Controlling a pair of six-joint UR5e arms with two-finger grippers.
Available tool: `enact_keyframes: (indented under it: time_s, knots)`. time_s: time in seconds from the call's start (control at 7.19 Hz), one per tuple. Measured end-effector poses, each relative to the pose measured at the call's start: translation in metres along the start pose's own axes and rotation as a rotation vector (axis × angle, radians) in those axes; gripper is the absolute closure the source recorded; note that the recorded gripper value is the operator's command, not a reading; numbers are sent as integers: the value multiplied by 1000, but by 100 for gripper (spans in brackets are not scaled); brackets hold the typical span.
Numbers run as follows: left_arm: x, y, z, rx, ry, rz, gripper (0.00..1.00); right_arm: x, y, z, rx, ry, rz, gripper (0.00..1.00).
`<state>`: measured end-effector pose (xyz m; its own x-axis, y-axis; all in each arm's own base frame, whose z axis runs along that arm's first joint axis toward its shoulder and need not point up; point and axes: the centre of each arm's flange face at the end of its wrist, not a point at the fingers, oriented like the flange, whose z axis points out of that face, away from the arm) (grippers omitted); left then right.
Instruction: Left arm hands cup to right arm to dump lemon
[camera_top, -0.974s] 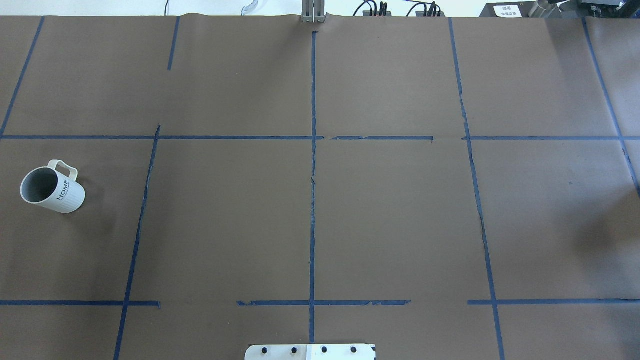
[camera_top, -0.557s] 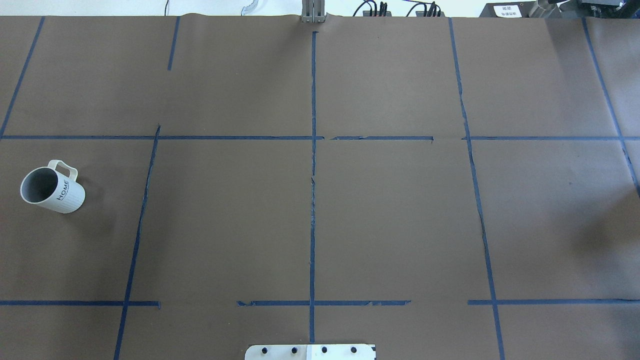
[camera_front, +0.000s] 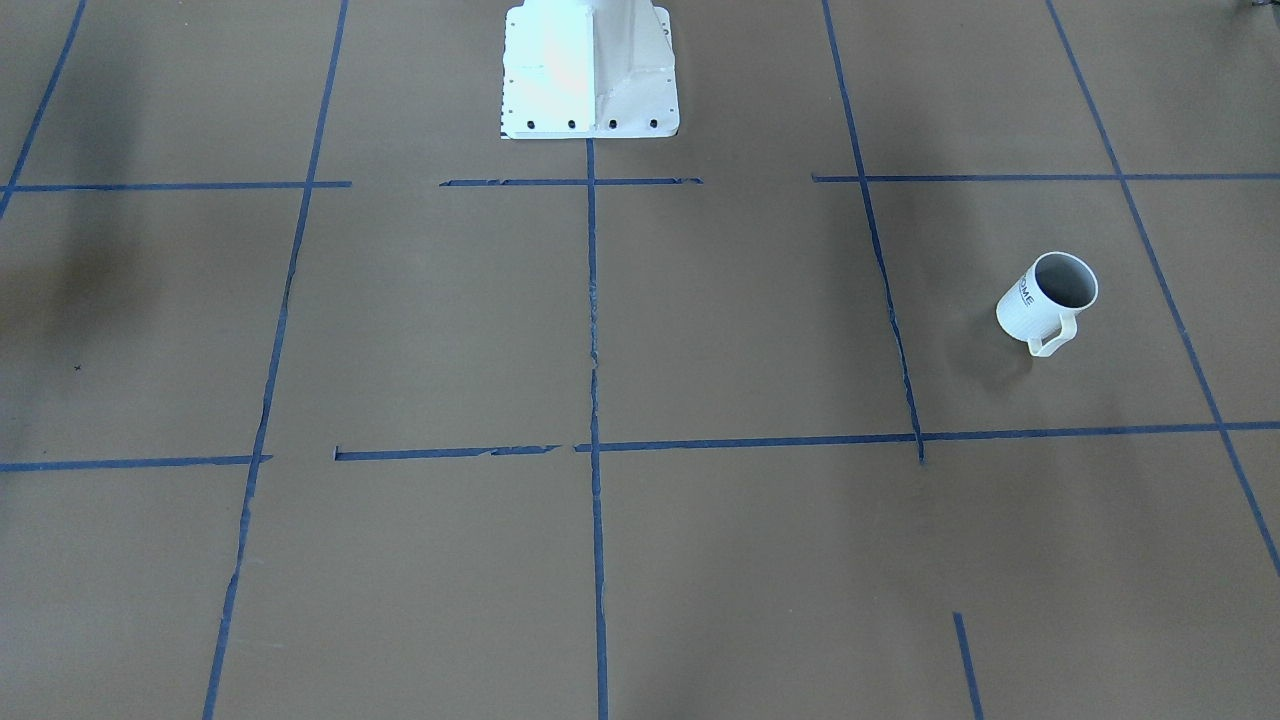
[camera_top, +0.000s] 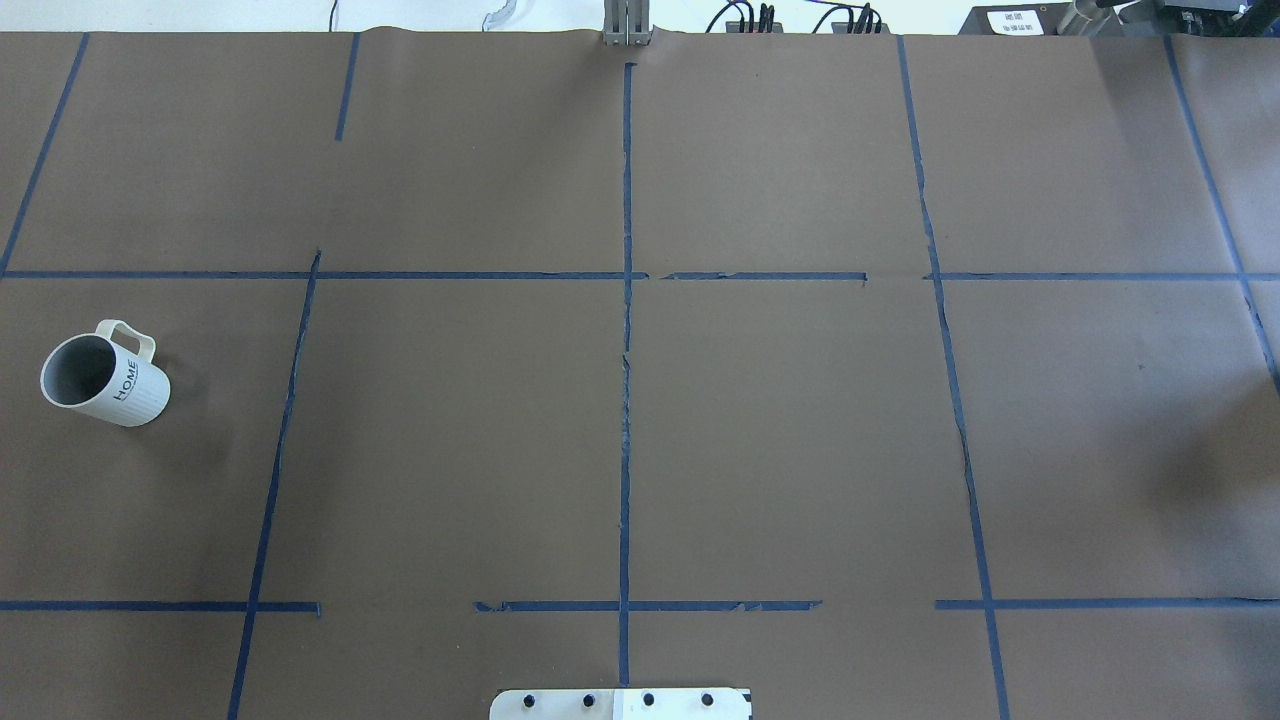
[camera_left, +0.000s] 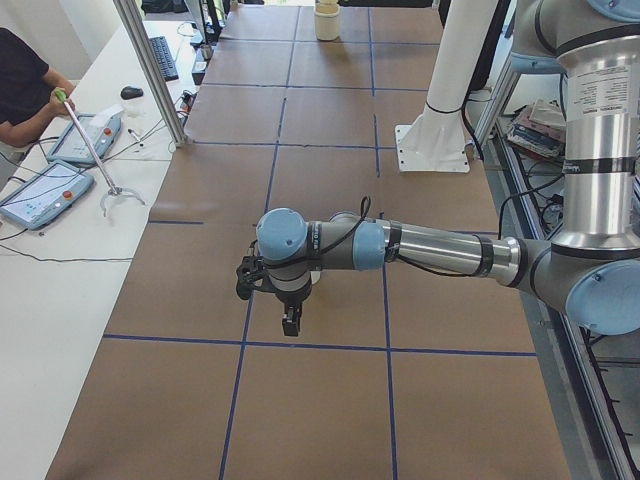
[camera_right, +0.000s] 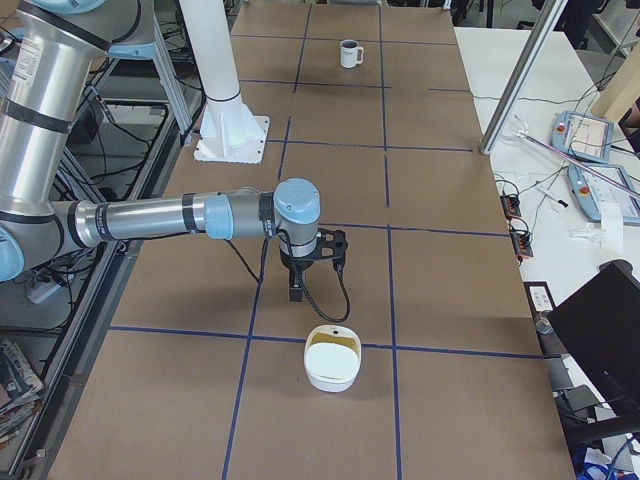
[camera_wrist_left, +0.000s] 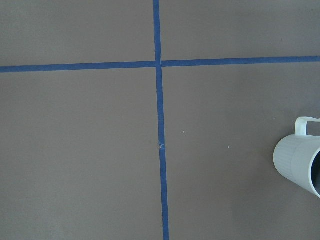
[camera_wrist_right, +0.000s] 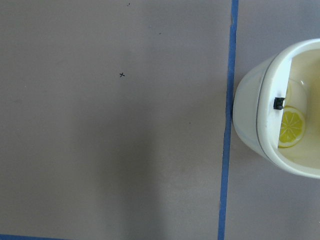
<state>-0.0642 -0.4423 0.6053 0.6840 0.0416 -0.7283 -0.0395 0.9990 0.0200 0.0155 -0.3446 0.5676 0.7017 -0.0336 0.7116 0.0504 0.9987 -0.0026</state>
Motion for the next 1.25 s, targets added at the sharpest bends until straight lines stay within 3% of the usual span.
enact_keyframes:
  time_s: [1.25]
  knots:
    - [-13,18,18,-42,0,-31,0,7,-3,5,21,23,-18,0]
